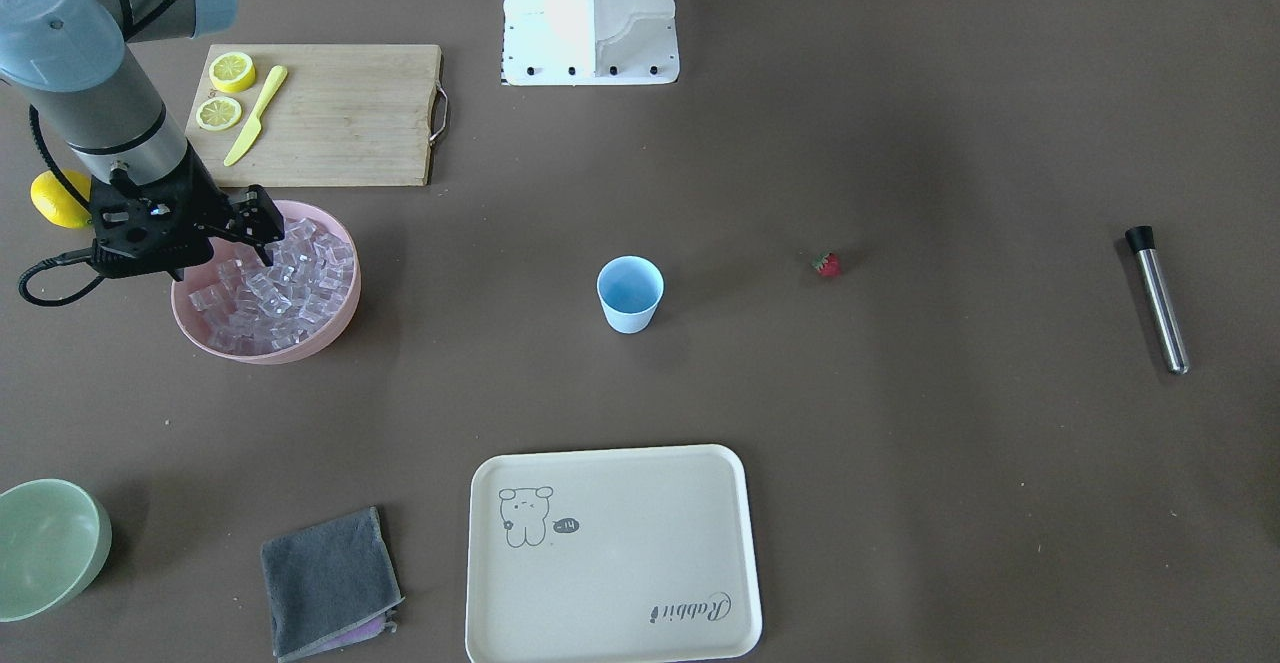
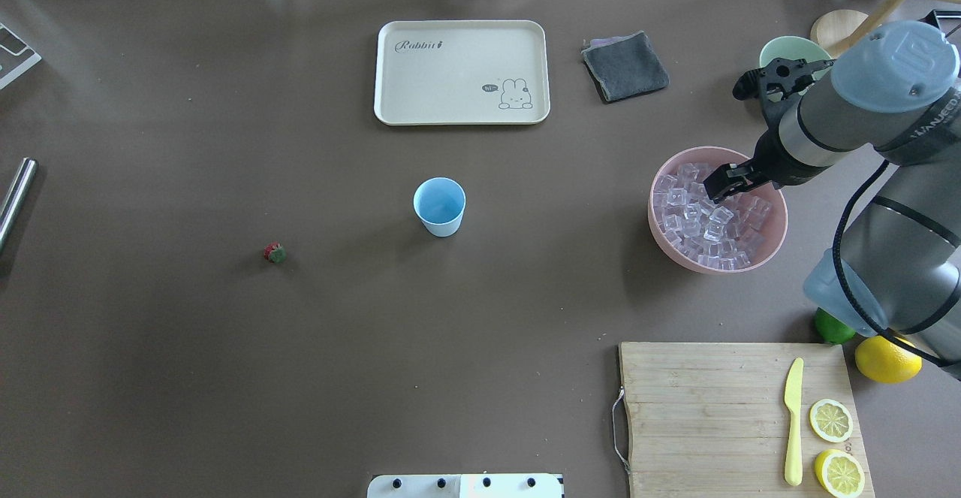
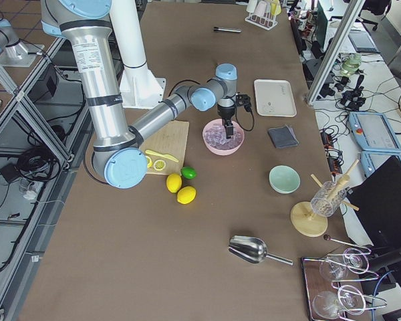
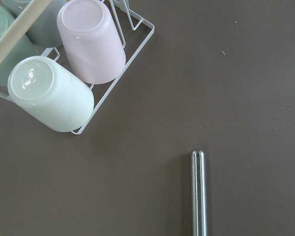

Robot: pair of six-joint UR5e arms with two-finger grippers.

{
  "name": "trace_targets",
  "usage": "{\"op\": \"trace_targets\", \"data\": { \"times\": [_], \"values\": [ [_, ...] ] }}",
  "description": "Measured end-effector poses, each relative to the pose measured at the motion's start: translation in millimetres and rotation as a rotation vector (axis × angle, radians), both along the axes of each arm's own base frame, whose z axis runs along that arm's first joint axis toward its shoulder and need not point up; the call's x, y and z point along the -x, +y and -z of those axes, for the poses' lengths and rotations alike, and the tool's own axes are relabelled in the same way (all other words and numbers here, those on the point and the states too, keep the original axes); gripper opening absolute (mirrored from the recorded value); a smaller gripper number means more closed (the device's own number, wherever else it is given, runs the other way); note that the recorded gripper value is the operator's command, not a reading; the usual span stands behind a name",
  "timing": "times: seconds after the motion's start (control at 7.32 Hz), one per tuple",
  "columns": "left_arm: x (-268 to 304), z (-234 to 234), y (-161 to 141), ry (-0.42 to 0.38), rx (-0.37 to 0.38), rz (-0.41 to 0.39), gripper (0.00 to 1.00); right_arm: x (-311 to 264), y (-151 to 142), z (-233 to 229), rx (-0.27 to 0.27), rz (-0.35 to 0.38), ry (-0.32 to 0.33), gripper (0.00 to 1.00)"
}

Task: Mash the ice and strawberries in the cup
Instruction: 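Move the right gripper over the pink bowl of ice cubes, then lower the right gripper into the bowl and grasp an ice cube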

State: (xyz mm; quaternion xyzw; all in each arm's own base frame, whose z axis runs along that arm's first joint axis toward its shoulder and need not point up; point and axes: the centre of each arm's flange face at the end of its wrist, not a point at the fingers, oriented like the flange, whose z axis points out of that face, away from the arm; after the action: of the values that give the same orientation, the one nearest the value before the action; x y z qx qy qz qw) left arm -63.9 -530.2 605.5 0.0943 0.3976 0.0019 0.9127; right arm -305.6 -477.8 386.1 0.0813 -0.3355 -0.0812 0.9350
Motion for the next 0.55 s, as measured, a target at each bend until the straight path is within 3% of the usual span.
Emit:
{"op": "trace_targets", "data": {
  "times": [0.27, 0.55],
  "values": [
    [0, 0, -1, 0.000, 0.002, 0.000, 0.98, 22, -1, -17, -0.009, -0.021, -0.016, 0.71],
    [0, 0, 0, 0.000, 0.001, 0.000, 0.98, 35, 1, -21, -0.008, -0.027, -0.030, 0.72]
  ]
}}
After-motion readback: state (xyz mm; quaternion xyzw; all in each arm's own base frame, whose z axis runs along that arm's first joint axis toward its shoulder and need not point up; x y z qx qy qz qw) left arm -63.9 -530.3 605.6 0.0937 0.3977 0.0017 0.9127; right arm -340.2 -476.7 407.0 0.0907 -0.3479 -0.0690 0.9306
